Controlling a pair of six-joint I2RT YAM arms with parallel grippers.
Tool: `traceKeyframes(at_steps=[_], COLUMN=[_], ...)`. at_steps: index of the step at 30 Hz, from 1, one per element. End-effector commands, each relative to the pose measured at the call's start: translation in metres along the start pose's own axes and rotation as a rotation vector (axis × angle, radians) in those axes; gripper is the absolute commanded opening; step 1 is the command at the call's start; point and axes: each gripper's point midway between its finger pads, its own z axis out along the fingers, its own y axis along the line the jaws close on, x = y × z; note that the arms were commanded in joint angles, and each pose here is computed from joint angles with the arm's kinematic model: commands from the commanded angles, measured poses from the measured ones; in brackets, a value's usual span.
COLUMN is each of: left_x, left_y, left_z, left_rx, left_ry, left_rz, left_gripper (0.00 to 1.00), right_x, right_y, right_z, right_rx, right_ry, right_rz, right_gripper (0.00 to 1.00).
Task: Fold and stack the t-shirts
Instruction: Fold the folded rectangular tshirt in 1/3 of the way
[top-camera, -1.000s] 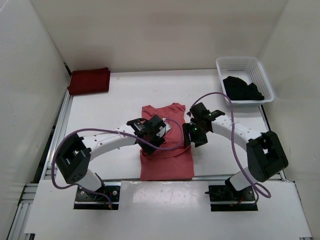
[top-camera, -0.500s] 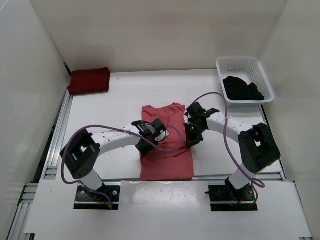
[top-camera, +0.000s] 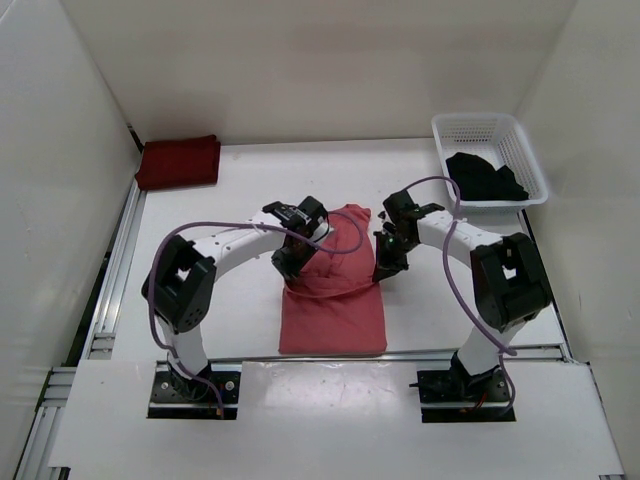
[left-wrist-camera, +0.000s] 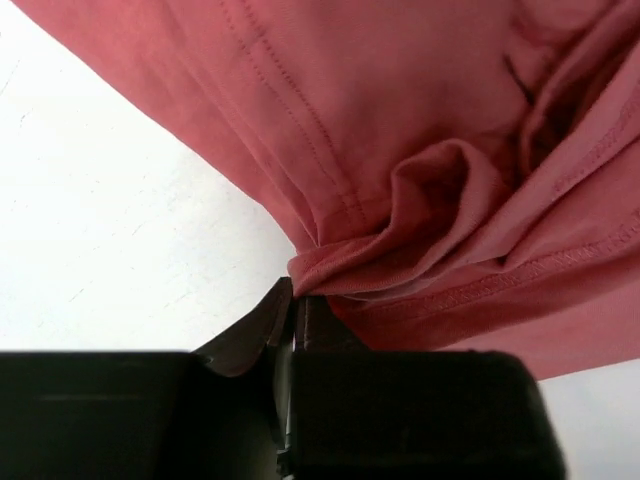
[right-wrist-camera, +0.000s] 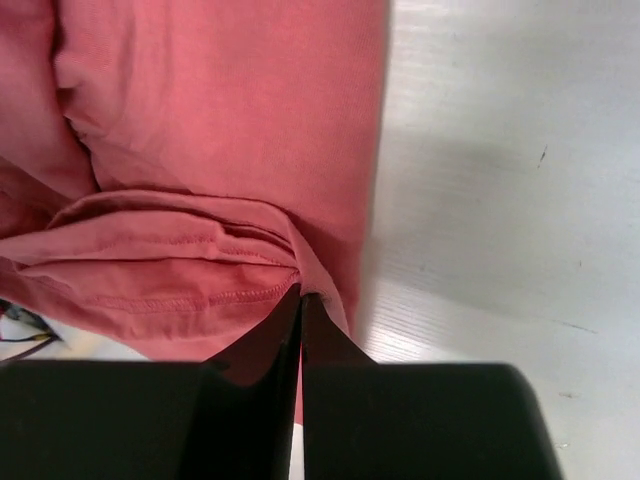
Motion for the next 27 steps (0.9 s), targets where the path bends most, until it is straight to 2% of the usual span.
traceKeyframes(at_steps=[1, 2, 3, 4, 6, 7, 10, 11, 12, 14, 16, 19, 23, 27], left_x=[0.000, 0.004, 0.008, 0.008, 0.014, 0.017, 0.018, 0.015, 0.002, -0.011, -0.036, -0.038, -0.002, -0.004], left_y=[0.004, 0.007, 0.005, 0.008, 0.007, 0.010, 0.023, 0.033, 0.044, 0.064, 0.072, 0.035, -0.013, -0.017], left_z=[-0.003, 0.000, 0.003, 0.003, 0.004, 0.003, -0.002, -0.005, -0.012, -0.027, -0.053, -0.071, -0.056, -0.041], left_rx=[0.032, 0.031, 0.042, 0.041, 0.041, 0.040, 0.005, -0.036, -0.067, -0.175, -0.206, -0.142, -0.027, -0.050], left_ry=[0.026, 0.049, 0.072, 0.073, 0.094, 0.104, 0.090, 0.068, 0.016, -0.061, -0.212, -0.312, -0.258, -0.237], left_rz=[-0.029, -0.039, -0.038, -0.047, -0.046, -0.055, -0.075, -0.084, -0.103, -0.114, -0.137, -0.061, 0.054, 0.073], left_gripper=[0.15, 0.18, 0.25, 0.27, 0.30, 0.41, 0.59, 0.66, 0.69, 0.70, 0.70, 0.70, 0.68, 0.68], right_x=[-0.014, -0.015, -0.021, -0.018, -0.023, -0.023, -0.032, -0.038, -0.041, -0.051, -0.061, -0.054, -0.026, -0.006], right_y=[0.009, 0.010, 0.012, 0.011, 0.011, 0.013, 0.010, 0.010, 0.012, 0.014, 0.018, 0.018, 0.009, 0.000], right_z=[-0.001, 0.001, 0.000, 0.005, 0.004, 0.002, -0.011, -0.017, -0.026, -0.038, -0.056, -0.063, -0.050, -0.041], right_rx=[-0.053, -0.060, -0.076, -0.080, -0.089, -0.092, -0.073, -0.060, -0.057, -0.046, -0.045, -0.051, -0.053, -0.055], right_ry=[0.008, 0.015, 0.013, 0.036, 0.034, 0.026, -0.036, -0.067, -0.103, -0.166, -0.244, -0.258, -0.192, -0.170], right_rz=[0.047, 0.048, 0.056, 0.064, 0.080, 0.077, 0.079, 0.071, 0.060, 0.054, 0.034, 0.029, 0.054, 0.078], right_gripper=[0.00, 0.00, 0.00, 0.06, 0.12, 0.14, 0.35, 0.38, 0.39, 0.40, 0.40, 0.40, 0.40, 0.38])
